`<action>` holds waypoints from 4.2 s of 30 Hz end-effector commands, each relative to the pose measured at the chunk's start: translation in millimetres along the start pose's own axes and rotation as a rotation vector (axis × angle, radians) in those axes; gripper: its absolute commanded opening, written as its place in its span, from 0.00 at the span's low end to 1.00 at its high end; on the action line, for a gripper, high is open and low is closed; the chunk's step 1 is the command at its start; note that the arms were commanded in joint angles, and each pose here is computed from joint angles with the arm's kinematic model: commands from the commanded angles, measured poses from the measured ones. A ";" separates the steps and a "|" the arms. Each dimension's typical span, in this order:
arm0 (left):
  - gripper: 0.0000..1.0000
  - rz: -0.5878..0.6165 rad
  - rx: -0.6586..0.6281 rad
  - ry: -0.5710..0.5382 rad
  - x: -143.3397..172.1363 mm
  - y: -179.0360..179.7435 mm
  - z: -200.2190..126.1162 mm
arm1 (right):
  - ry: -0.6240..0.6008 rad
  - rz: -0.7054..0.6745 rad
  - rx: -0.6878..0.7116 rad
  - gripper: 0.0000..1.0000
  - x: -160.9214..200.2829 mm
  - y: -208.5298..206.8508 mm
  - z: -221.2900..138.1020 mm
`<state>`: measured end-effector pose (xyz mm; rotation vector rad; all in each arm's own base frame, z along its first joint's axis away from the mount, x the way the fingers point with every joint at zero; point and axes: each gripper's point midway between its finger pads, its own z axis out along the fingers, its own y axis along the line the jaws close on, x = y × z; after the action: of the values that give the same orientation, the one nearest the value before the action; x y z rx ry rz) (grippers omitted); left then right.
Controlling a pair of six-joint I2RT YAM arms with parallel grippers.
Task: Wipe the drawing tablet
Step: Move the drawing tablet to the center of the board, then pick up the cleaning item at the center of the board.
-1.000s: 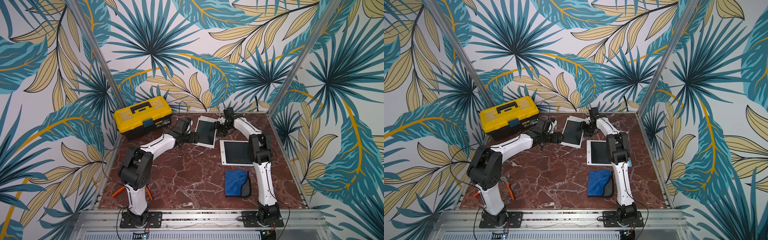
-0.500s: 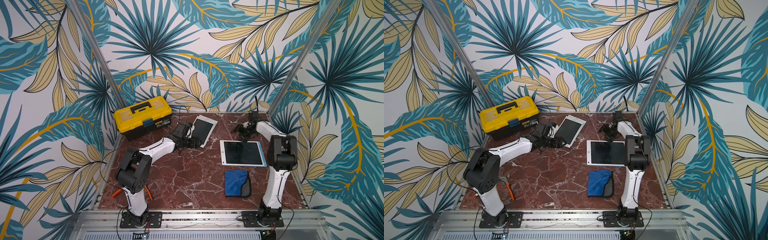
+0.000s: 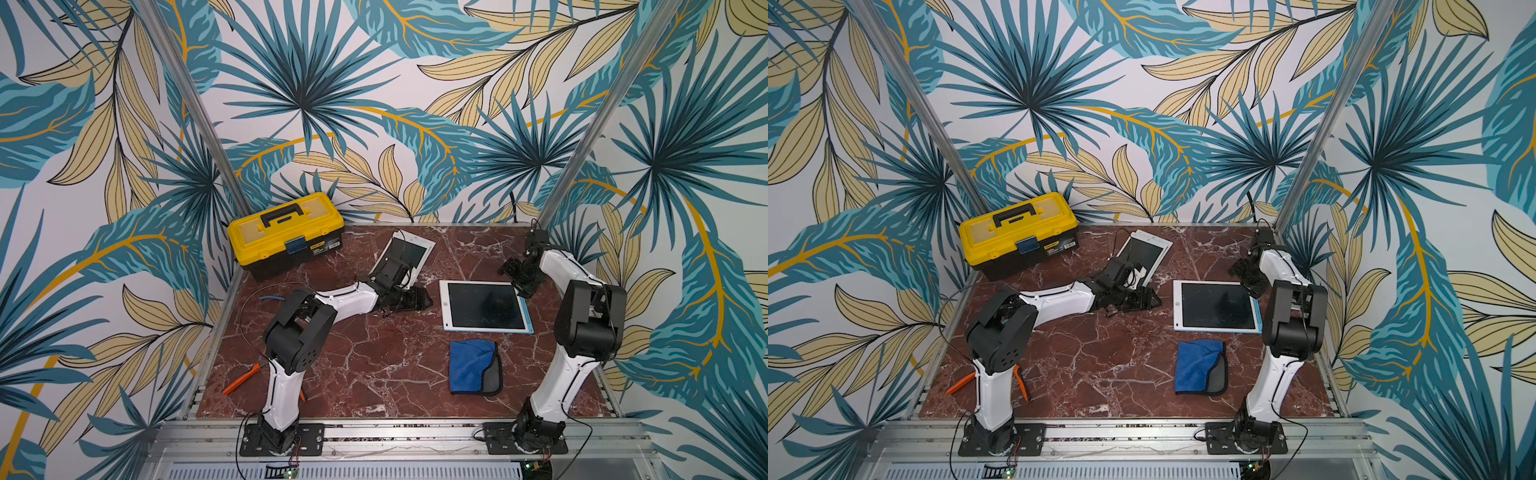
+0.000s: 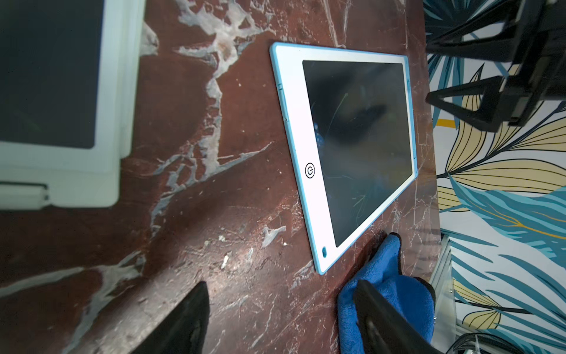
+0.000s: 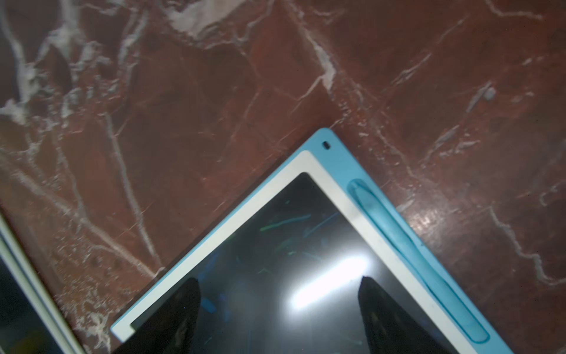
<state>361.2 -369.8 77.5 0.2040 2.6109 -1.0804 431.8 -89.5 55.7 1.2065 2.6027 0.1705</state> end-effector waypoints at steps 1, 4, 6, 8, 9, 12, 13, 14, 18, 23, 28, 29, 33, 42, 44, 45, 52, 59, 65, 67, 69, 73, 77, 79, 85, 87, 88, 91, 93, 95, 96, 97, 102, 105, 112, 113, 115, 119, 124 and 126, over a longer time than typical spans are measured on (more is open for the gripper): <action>0.77 0.004 0.020 -0.026 -4.9 -13.1 -3.9 | 0.022 0.074 0.079 0.83 -7.1 -31.3 11.6; 0.77 0.034 -0.003 -0.044 -3.4 -17.0 -2.9 | -0.007 0.069 0.136 0.84 -21.1 -44.0 9.3; 0.78 0.035 -0.012 -0.051 -3.3 -18.4 -0.2 | -0.015 0.060 0.180 0.85 -28.1 -51.1 8.7; 0.78 0.023 -0.012 -0.046 -4.4 -17.5 5.2 | -0.022 0.055 0.209 0.85 -35.9 -56.6 11.0; 0.78 0.017 -0.009 -0.040 -4.8 -17.6 8.8 | -0.020 0.047 0.216 0.85 -38.9 -57.2 14.2; 0.78 0.015 -0.009 -0.035 -7.9 -16.8 18.2 | -0.010 0.028 0.227 0.85 -48.3 -54.9 20.5; 0.78 0.016 -0.009 -0.034 -9.6 -16.1 21.4 | -0.002 0.020 0.226 0.85 -49.8 -53.4 25.1; 0.78 0.018 -0.006 -0.033 -11.2 -16.7 24.4 | 0.008 0.016 0.221 0.85 -51.5 -51.3 29.0; 0.78 0.019 0.001 -0.023 -15.9 -16.2 37.1 | 0.081 -0.042 0.199 0.83 -45.1 -39.0 46.0; 0.78 0.025 0.012 -0.009 -15.9 -16.5 44.3 | 0.117 -0.145 0.202 0.80 -25.6 -25.8 53.3; 0.78 0.034 0.013 -0.001 -12.4 -15.8 44.6 | 0.120 -0.242 0.208 0.78 -3.7 -11.5 46.2; 0.78 0.037 0.012 0.000 -11.7 -15.7 43.8 | 0.122 -0.251 0.206 0.77 0.2 -11.3 43.8; 0.77 0.048 0.004 0.008 -5.4 -11.9 40.5 | 0.120 -0.293 0.200 0.76 17.7 -10.7 32.8; 0.77 0.079 0.007 0.052 26.3 -11.4 19.6 | 0.170 -0.448 0.152 0.74 83.8 10.5 13.9; 0.77 0.088 0.002 0.060 37.3 -12.8 12.3 | 0.169 -0.482 0.146 0.74 98.8 15.8 8.5; 0.77 0.088 -0.003 0.063 43.4 -11.3 7.6 | 0.171 -0.493 0.140 0.74 106.4 18.5 6.0; 0.78 0.071 -0.068 0.045 75.1 11.2 -32.4 | 0.192 -0.522 0.029 0.74 159.3 46.8 -11.8; 0.78 0.026 -0.098 -0.038 74.4 38.1 -78.9 | 0.205 -0.505 -0.062 0.75 198.7 75.2 -19.1; 0.78 0.030 -0.074 -0.037 79.5 35.5 -87.9 | 0.068 -0.346 0.053 0.84 133.1 21.8 -36.8; 0.78 0.029 -0.069 -0.032 76.6 33.7 -84.3 | 0.063 -0.313 0.069 0.84 117.3 6.1 -35.5; 0.78 0.028 -0.063 -0.025 72.7 31.6 -79.6 | 0.080 -0.304 0.085 0.84 108.4 -4.9 -30.5; 0.78 0.029 -0.056 -0.019 66.0 28.0 -72.7 | 0.130 -0.319 0.149 0.84 99.0 -18.5 -10.4; 0.77 0.030 -0.055 -0.013 64.9 28.1 -69.4 | 0.164 -0.325 0.167 0.84 97.6 -19.3 8.2; 0.78 0.028 -0.055 -0.011 65.3 28.3 -69.1 | 0.175 -0.324 0.172 0.83 97.2 -20.3 14.6; 0.78 0.027 -0.058 -0.008 66.8 29.7 -68.8 | 0.216 -0.326 0.152 0.82 104.1 -21.3 23.4; 0.78 0.028 -0.059 -0.006 66.7 30.3 -67.9 | 0.240 -0.321 0.131 0.81 111.1 -20.8 25.6; 0.78 0.030 -0.059 -0.007 66.2 30.1 -67.6 | 0.254 -0.319 0.112 0.81 115.6 -19.0 26.4; 0.78 0.030 -0.058 -0.004 65.2 30.1 -65.6 | 0.291 -0.321 0.077 0.80 130.0 -15.6 27.7; 0.78 0.033 -0.059 -0.003 64.2 30.2 -64.3 | 0.306 -0.340 0.063 0.79 139.8 -11.3 26.8; 0.78 0.034 -0.061 -0.001 63.7 30.9 -62.4 | 0.311 -0.369 0.057 0.79 148.7 -5.0 23.5; 0.78 0.034 -0.060 0.001 63.7 30.9 -61.9 | 0.314 -0.380 0.053 0.79 152.9 -2.3 21.9; 0.78 0.033 -0.061 0.003 63.6 31.3 -61.5 | 0.316 -0.394 0.049 0.79 158.6 1.9 19.4; 0.78 0.030 -0.053 0.005 65.3 30.0 -63.5 | 0.328 -0.442 0.006 0.79 186.0 25.9 7.1; 0.78 0.030 -0.052 0.007 68.5 30.6 -65.9 | 0.347 -0.439 -0.047 0.78 205.1 41.0 1.7; 0.78 0.020 -0.062 -0.007 75.4 39.2 -78.2 | 0.307 -0.530 -0.046 0.79 224.1 55.8 -18.4; 0.78 0.015 -0.069 -0.011 77.0 43.4 -81.2 | 0.248 -0.556 -0.010 0.80 212.8 50.2 -29.8; 0.78 0.003 -0.082 -0.023 81.0 52.6 -90.2 | 0.097 -0.603 0.078 0.84 185.8 32.6 -62.3; 0.78 -0.001 -0.086 -0.042 88.8 60.9 -103.9 | -0.013 -0.629 0.076 0.85 182.8 5.8 -117.7; 0.78 -0.012 -0.081 -0.063 91.8 60.1 -113.1 | 0.019 -0.701 0.057 0.83 234.3 -20.0 -137.6; 0.78 -0.011 -0.086 -0.072 92.7 62.2 -116.3 | 0.043 -0.686 0.052 0.83 252.5 -30.9 -132.2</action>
<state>263.0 -247.7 80.0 0.1304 2.6138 -0.9713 255.4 94.9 164.3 0.2223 2.7422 0.1230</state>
